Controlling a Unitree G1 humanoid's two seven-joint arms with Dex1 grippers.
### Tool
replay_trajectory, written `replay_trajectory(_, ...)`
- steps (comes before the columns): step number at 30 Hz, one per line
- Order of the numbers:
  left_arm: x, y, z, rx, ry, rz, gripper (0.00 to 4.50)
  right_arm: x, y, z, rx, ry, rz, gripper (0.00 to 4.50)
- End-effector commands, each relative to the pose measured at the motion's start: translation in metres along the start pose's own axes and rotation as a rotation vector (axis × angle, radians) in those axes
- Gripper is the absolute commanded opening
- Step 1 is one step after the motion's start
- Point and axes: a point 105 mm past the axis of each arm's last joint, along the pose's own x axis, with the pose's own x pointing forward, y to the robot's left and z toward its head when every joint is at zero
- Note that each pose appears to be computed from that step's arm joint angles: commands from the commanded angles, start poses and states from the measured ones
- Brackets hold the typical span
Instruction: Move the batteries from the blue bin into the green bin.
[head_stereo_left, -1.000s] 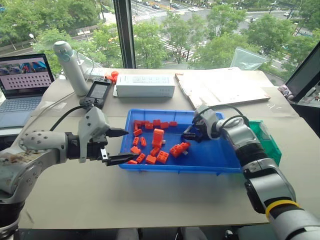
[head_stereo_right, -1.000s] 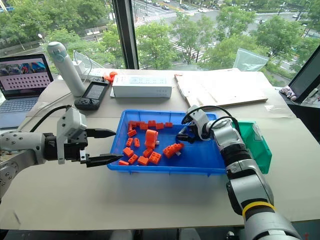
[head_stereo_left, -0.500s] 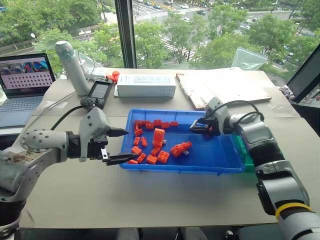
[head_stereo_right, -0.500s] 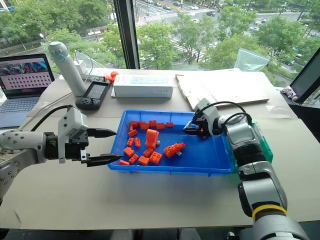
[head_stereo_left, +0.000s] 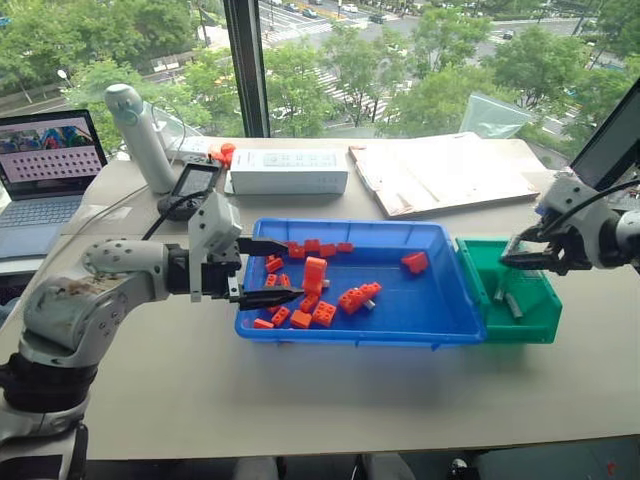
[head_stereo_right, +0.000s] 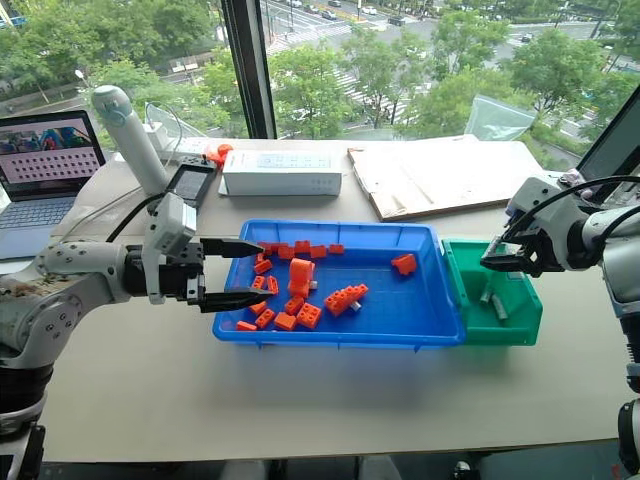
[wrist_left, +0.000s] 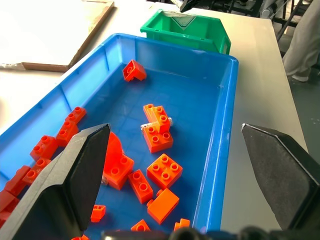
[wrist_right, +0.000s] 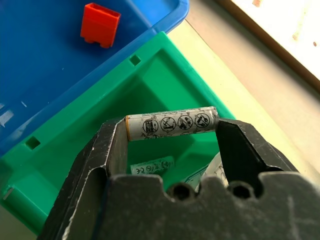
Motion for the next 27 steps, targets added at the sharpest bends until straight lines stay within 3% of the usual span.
replay_trajectory(1, -0.002, -0.002, 0.010, 0.057, -0.020, -0.004, 4.50, -0.008, 0.000, -0.004, -0.017, 0.027, -0.018, 4.14)
replay_trajectory(3, -0.004, -0.002, 0.008, 0.057, -0.011, -0.001, 4.50, -0.012, -0.005, 0.007, -0.032, -0.011, -0.049, 4.47)
replay_trajectory(7, -0.007, -0.003, 0.007, 0.056, -0.001, 0.011, 4.50, -0.011, 0.003, 0.066, -0.047, -0.229, -0.017, 4.47)
replay_trajectory(12, -0.008, -0.004, 0.005, 0.054, 0.006, 0.026, 4.50, 0.019, 0.071, 0.110, -0.177, -0.367, 0.259, 4.47)
replay_trajectory(19, -0.013, -0.006, 0.003, 0.051, 0.026, 0.044, 4.50, 0.065, 0.124, 0.123, -0.222, -0.401, 0.424, 4.47)
replay_trajectory(26, -0.018, -0.009, 0.002, 0.049, 0.045, 0.058, 4.50, 0.090, 0.132, 0.120, -0.211, -0.379, 0.440, 4.47)
replay_trajectory(27, -0.018, -0.010, 0.002, 0.047, 0.047, 0.058, 4.50, 0.093, 0.133, 0.118, -0.207, -0.373, 0.443, 4.08)
